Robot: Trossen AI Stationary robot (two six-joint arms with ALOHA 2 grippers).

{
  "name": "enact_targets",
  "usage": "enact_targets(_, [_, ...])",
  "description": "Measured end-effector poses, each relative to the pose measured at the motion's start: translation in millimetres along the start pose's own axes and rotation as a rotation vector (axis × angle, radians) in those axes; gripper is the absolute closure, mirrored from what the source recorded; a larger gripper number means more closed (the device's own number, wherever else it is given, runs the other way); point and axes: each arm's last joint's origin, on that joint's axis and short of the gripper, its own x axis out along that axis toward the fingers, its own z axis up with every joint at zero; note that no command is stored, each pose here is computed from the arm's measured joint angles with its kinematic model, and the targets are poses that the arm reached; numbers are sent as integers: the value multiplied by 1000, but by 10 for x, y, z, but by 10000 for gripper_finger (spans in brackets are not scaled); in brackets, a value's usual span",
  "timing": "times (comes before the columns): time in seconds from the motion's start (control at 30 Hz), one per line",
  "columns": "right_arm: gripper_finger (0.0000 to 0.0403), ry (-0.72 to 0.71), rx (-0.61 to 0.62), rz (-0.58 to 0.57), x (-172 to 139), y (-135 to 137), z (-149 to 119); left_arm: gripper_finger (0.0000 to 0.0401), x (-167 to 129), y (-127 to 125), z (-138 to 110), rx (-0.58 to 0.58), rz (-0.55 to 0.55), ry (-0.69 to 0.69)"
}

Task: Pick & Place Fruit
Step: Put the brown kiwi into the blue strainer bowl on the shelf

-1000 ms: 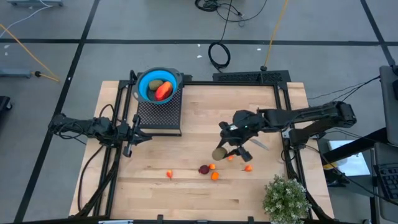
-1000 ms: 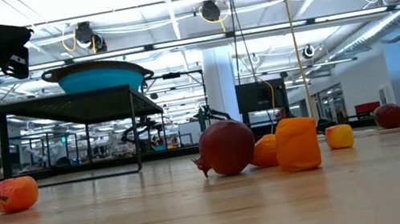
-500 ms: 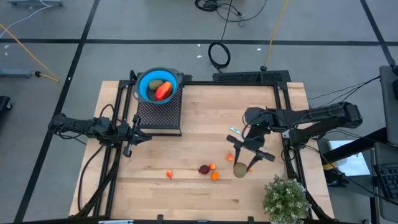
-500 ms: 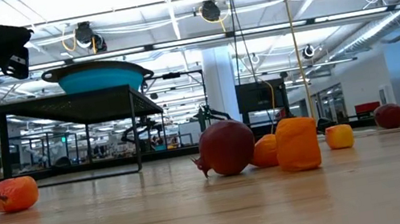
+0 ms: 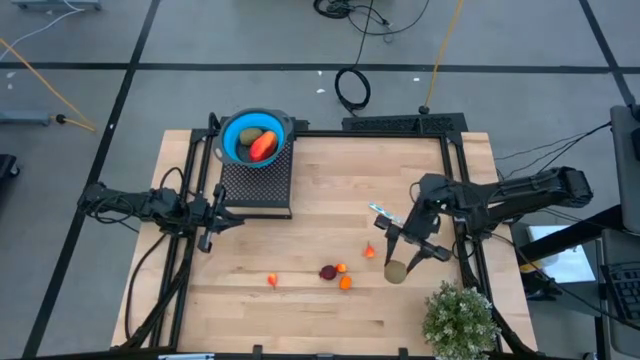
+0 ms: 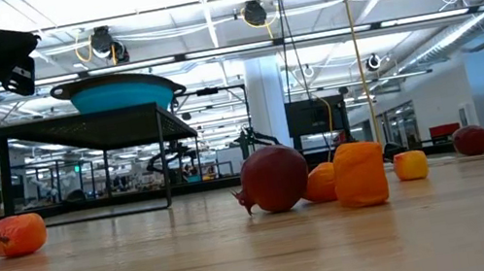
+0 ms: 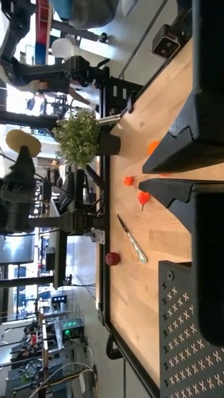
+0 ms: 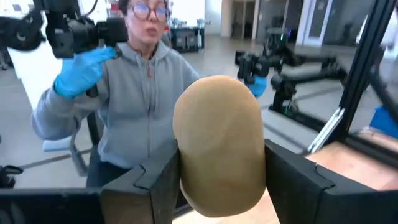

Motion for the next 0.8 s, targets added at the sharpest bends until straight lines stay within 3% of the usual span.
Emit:
enact_targets(0.3, [207, -131, -107, -190, -79, 70, -30, 375, 0, 0, 5, -5, 0, -5])
enact_targets(0.5, [206, -195, -143, -229, -100, 90, -26, 375, 0, 0, 5, -8, 0, -6])
enact_targets(0.67, [207, -228, -157, -328, -98, 86, -22, 375, 0, -1, 5, -11, -1, -6])
enact_targets(0.8, [205, -228, -155, -329, -98, 85, -22, 375, 0, 0, 5, -11, -1, -6])
